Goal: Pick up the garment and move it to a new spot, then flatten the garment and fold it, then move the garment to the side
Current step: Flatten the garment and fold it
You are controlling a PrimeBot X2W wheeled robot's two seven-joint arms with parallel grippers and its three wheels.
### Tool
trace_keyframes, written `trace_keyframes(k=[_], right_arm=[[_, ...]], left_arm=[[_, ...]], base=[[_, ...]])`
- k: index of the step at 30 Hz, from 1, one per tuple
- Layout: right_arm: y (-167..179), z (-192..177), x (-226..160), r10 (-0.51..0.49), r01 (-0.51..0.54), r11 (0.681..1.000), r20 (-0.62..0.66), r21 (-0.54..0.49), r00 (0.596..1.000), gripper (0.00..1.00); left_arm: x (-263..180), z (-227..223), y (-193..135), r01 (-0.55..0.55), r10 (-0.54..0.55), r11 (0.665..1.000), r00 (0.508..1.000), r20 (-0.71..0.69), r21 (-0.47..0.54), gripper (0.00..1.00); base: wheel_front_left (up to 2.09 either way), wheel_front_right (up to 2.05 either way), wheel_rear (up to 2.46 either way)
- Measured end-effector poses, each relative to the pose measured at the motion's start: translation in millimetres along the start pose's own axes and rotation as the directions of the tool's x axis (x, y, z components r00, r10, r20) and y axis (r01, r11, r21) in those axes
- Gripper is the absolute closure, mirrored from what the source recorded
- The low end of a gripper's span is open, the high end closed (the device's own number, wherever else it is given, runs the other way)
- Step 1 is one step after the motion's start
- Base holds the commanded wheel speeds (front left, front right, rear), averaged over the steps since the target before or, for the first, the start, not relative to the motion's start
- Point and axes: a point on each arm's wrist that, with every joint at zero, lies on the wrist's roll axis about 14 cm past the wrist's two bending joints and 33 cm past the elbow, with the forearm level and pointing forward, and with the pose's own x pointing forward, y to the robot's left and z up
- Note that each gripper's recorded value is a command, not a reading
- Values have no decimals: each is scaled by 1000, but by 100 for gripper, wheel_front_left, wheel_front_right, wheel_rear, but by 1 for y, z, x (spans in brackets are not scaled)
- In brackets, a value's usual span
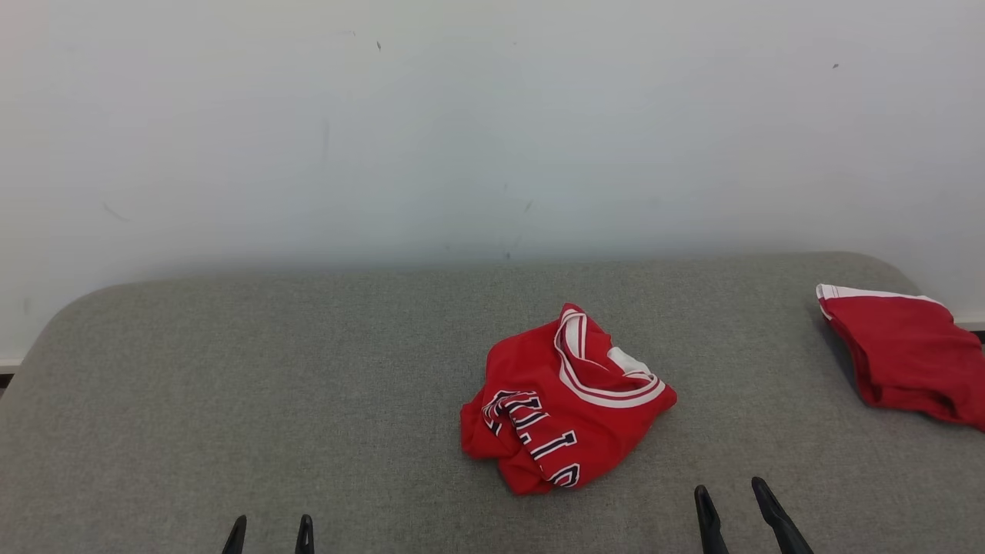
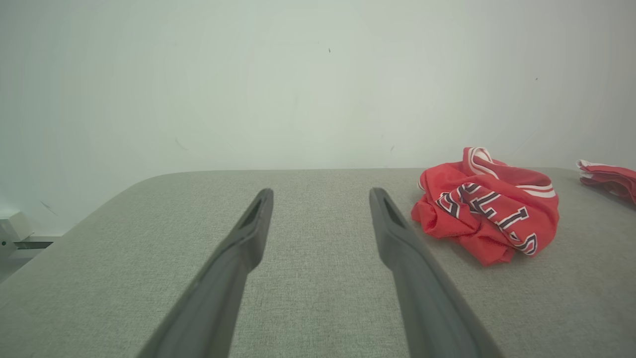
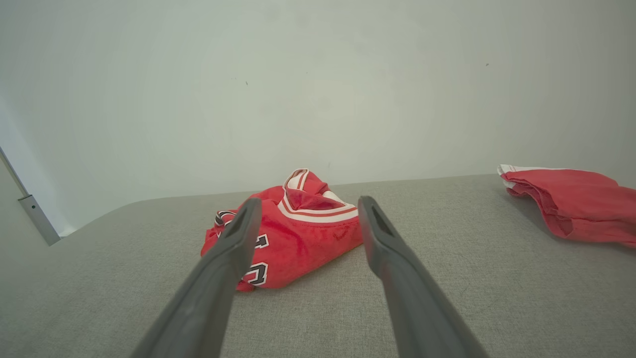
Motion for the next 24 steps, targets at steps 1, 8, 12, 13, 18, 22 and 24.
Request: trace_keyframes(k=[1, 8, 12, 13, 18, 22, 24], right_arm=[[0, 0, 0, 0, 0, 1000, -1, 0, 1000, 0], [-4, -1, -2, -8, 8, 999, -7, -36, 1000, 0], [-5, -2, -3, -14, 13, 999, -8, -40, 1000, 0], [-6, -2, -3, -14, 14, 999, -9, -40, 1000, 0], [-7, -3, -3, -18, 17, 999, -11, -42, 1000, 0], [-7, -3, -2, -18, 17, 999, -14, -42, 1000, 0], [-7, -4, -2, -18, 17, 999, -15, -41, 1000, 0]], left_arm=[[0, 0, 0, 1, -1, 1000, 1000, 0, 0, 0], [0, 1, -4, 9, -9, 1000, 1000, 4, 2, 0], [1, 1, -6, 13, -13, 1000, 1000, 3, 6, 0], [1, 1, -6, 12, -12, 1000, 1000, 2, 8, 0], [2, 0, -7, 13, -13, 1000, 1000, -1, 10, 0], [2, -1, -7, 11, -11, 1000, 1000, -4, 10, 0], [2, -1, -7, 9, -9, 1000, 1000, -5, 11, 0]], base=[[0, 0, 0], [0, 0, 0], [0, 0, 0], [0, 0, 0], [0, 0, 0], [0, 0, 0], [0, 0, 0]])
